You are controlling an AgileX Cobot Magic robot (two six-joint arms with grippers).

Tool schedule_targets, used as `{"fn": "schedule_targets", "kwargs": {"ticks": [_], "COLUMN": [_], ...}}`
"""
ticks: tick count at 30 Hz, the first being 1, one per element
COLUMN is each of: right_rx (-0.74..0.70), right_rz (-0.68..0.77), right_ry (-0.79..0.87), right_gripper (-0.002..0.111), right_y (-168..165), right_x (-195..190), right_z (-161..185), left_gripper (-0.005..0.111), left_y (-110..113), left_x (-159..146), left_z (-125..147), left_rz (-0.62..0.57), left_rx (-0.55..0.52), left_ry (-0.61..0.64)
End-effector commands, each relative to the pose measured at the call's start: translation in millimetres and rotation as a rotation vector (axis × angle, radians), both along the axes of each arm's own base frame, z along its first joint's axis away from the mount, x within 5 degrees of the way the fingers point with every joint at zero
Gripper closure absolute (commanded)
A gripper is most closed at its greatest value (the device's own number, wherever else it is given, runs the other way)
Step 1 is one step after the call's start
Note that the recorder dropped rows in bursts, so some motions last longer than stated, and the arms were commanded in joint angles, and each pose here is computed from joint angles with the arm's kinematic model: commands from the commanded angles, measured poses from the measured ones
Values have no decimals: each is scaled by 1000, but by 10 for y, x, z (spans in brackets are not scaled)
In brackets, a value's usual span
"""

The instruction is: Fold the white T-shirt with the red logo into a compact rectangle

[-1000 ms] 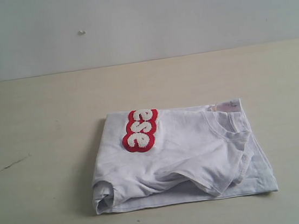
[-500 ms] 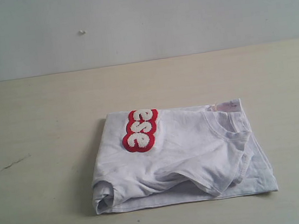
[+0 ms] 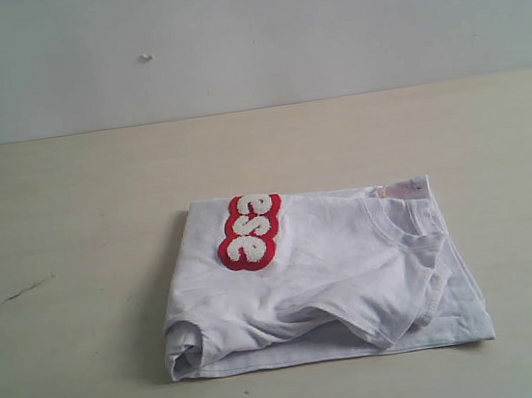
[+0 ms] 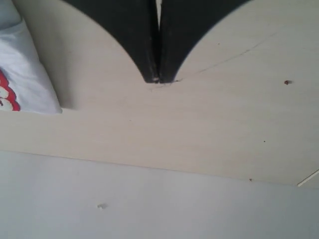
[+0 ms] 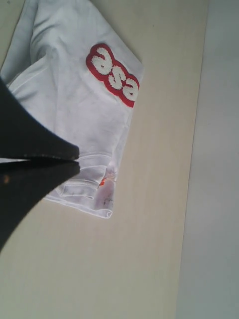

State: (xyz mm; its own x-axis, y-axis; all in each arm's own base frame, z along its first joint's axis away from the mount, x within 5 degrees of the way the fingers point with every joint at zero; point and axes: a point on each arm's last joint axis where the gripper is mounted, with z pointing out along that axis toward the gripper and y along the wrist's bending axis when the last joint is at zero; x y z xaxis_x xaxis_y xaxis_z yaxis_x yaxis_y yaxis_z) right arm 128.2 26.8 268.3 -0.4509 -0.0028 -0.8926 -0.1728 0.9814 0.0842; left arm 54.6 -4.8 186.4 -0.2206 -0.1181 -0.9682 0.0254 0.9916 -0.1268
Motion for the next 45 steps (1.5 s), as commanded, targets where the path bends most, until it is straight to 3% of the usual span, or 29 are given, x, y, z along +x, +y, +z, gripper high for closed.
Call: {"fn": "schedule_targets", "kwargs": {"ticks": [1,45], "right_rx": [0,-7], "right_rz": [-4,0], "right_ry": [-1,-2], "right_gripper": [108,108], "right_y": [-6,-7], "right_x": [-8,-8], "right_z": [-13,-14], "left_gripper": [107,107], "left_y": [13,37], "left_x": [-9,-15], "left_z": [-33,-57], "left_rz": [17,51], "left_rx": [14,12], "left_ry": [29,56]}}
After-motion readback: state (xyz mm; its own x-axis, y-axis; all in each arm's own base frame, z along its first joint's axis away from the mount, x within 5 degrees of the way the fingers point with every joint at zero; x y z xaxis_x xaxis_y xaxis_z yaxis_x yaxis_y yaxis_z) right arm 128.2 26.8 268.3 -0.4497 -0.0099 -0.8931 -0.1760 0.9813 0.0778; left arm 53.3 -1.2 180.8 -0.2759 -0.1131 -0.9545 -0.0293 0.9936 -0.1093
